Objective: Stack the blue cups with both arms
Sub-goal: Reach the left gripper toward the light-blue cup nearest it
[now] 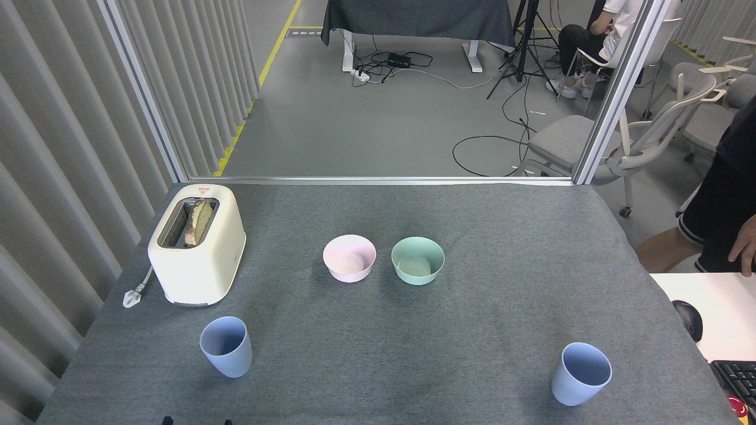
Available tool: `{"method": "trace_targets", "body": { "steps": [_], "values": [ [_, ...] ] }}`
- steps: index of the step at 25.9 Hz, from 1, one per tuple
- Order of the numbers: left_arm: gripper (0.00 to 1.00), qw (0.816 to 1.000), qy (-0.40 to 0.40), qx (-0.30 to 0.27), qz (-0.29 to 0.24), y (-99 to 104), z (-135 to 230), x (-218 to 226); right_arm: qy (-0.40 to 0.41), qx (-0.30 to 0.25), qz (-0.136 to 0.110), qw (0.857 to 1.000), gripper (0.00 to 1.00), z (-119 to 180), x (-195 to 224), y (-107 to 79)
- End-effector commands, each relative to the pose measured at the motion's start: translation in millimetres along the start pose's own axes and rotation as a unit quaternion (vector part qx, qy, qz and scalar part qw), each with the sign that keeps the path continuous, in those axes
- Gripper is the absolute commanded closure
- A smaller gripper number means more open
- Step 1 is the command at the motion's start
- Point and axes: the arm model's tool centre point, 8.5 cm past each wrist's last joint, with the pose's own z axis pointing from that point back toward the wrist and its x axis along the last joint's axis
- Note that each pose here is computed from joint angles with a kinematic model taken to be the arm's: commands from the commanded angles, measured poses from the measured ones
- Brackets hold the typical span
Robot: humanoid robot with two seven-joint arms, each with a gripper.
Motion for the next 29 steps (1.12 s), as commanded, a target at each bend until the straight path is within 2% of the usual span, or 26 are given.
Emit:
{"method": "trace_targets", "body": {
  "steps": [1,12,15,19,29],
  "values": [
    [0.0,1.0,-0.001,0.001,0.0,0,0,0,0.0,-0.002,0.0,1.0,0.0,0,0,-0.5],
    [0.0,1.0,0.005,0.005,0.002,1,-5,0,-0.001,-0.002,0.0,1.0,0.0,-1,0,-0.3],
    [0.0,1.0,0.027,-0.002,0.003,-5,-7,0,-0.001,-0.001,-0.001,1.0,0.0,-1,0,0.2],
    [0.0,0.999,0.04,-0.006,-0.002,-10,-23,-4,0.0,-0.001,0.0,1.0,0.0,-1,0,0.2],
    [0.0,0.999,0.041,-0.003,0.004,-8,-69,-6,0.001,0.002,-0.002,1.0,0.0,0,0,2.8]
  ]
}}
